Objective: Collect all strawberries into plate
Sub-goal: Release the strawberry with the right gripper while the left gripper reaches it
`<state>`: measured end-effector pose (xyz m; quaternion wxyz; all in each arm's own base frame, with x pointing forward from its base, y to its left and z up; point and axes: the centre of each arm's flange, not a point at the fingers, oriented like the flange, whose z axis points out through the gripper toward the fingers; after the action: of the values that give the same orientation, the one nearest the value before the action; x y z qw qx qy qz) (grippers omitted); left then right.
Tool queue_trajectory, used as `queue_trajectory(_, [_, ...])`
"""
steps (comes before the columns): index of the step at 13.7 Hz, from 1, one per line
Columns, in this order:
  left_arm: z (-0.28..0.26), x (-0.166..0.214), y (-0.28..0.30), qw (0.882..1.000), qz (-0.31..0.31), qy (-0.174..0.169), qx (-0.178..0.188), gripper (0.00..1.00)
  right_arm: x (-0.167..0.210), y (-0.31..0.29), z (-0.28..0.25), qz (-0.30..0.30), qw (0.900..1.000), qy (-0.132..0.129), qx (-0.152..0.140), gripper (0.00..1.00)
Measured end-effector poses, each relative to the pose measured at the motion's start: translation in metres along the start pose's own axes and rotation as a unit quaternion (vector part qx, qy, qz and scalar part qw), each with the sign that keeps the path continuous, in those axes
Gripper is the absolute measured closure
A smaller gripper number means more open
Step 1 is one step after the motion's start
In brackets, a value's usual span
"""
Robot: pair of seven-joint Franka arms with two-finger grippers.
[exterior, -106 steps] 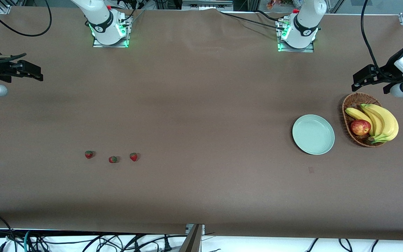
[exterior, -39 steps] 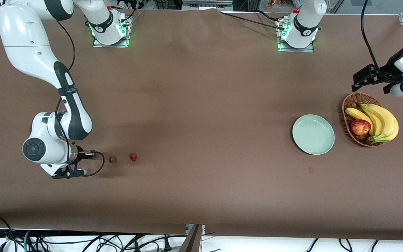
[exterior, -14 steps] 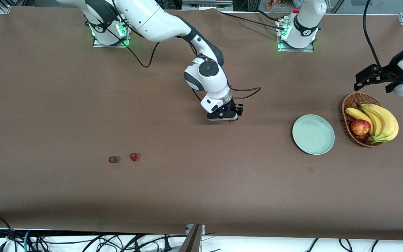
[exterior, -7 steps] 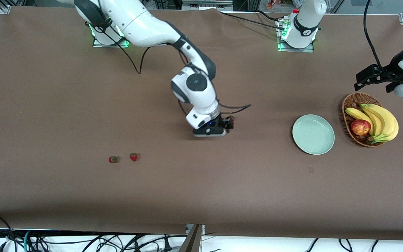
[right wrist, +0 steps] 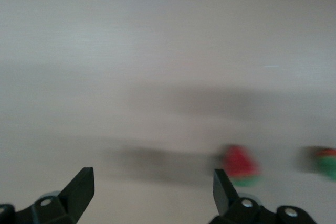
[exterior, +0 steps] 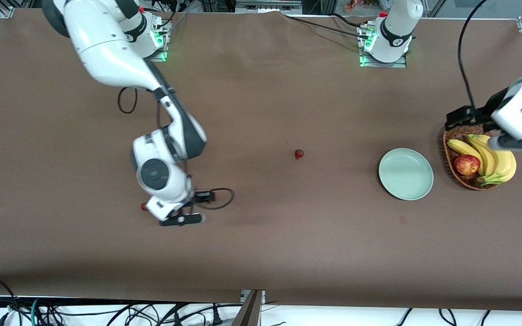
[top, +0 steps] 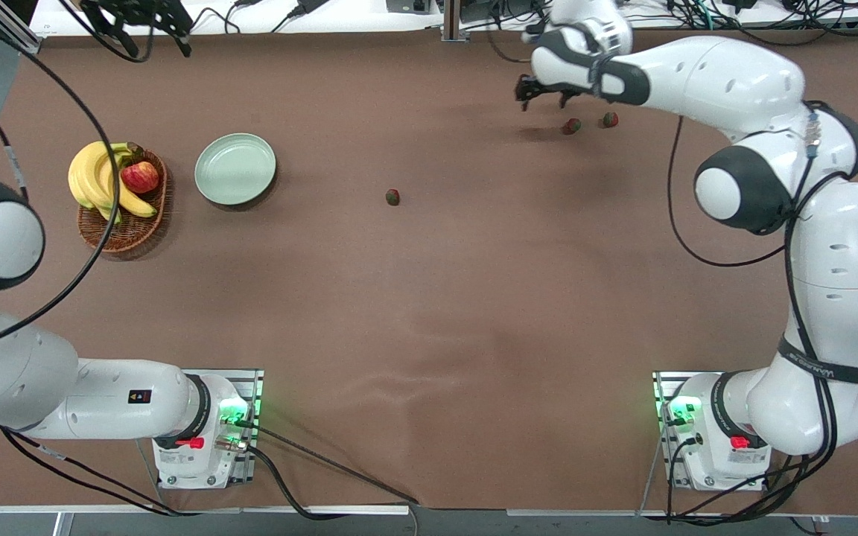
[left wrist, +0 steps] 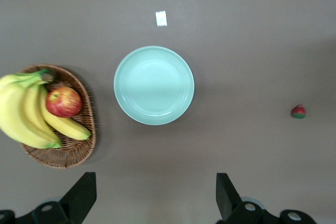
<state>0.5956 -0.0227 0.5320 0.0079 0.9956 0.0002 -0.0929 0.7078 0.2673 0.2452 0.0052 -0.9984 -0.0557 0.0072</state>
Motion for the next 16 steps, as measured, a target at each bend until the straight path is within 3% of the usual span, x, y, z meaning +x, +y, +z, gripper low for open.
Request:
queue_trajectory(6, [0.104, 0.049, 0.116, 0.998, 0.02, -0.057, 0.02, 0.0, 0.005, 0.141, 0.001, -0.008, 0.997, -0.067, -0.023, 0.0])
queue_trajectory(9, [0.148, 0.058, 0.165, 0.997, 0.023, -0.067, -0.004, 0.0, 0.002, 0.198, 0.015, 0.007, 0.997, -0.08, -0.018, 0.0])
queue_trajectory(13, [0.205, 0.067, 0.223, 0.998, 0.036, -0.047, -0.01, 0.0, 0.003, 0.178, 0.026, -0.004, 0.997, -0.077, -0.015, 0.0])
queue_trajectory(16, [0.256, 0.046, 0.291, 0.999, 0.026, -0.027, -0.004, 0.0, 0.003, 0.169, 0.029, -0.009, 0.997, -0.073, -0.014, 0.0])
